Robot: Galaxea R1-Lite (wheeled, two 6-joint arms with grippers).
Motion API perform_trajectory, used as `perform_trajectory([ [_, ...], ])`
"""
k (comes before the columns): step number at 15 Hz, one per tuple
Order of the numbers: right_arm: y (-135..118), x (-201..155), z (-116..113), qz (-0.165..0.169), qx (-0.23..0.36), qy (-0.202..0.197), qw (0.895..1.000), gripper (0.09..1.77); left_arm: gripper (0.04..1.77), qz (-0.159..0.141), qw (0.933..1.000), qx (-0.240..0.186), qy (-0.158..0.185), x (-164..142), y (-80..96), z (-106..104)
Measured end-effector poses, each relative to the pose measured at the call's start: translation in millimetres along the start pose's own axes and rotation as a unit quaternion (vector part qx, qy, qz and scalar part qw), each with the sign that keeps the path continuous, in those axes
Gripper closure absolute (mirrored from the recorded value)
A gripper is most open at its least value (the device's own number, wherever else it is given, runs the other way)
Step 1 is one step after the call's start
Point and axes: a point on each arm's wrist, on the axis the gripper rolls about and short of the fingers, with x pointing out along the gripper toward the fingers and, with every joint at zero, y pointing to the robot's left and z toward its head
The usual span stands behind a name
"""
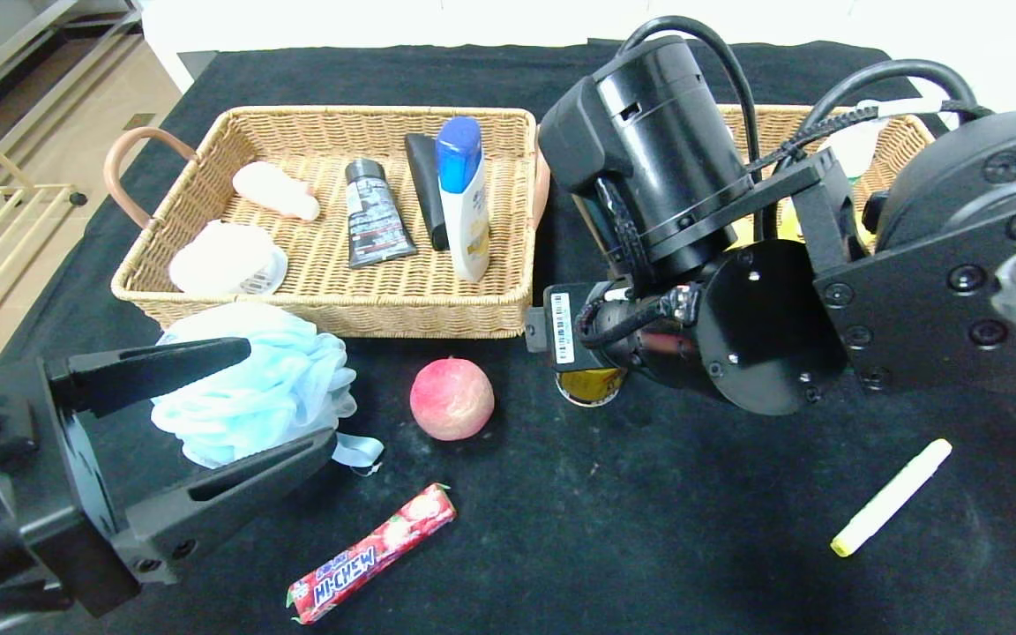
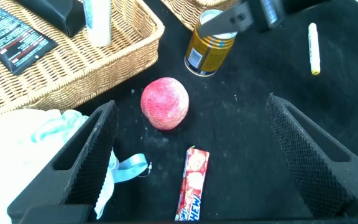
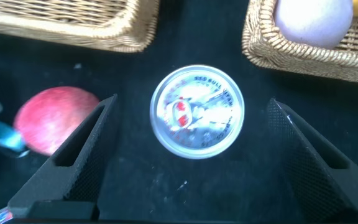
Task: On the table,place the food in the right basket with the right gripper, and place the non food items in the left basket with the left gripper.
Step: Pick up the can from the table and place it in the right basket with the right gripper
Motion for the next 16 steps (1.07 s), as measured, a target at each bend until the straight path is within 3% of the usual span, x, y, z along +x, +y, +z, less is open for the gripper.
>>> perform_trajectory([
  [16, 3, 40, -14, -0.042, 0.006, 0.017, 0.999, 0.16, 0.09, -0.001, 1.0, 0.0, 0.001, 0, 0.0, -1],
])
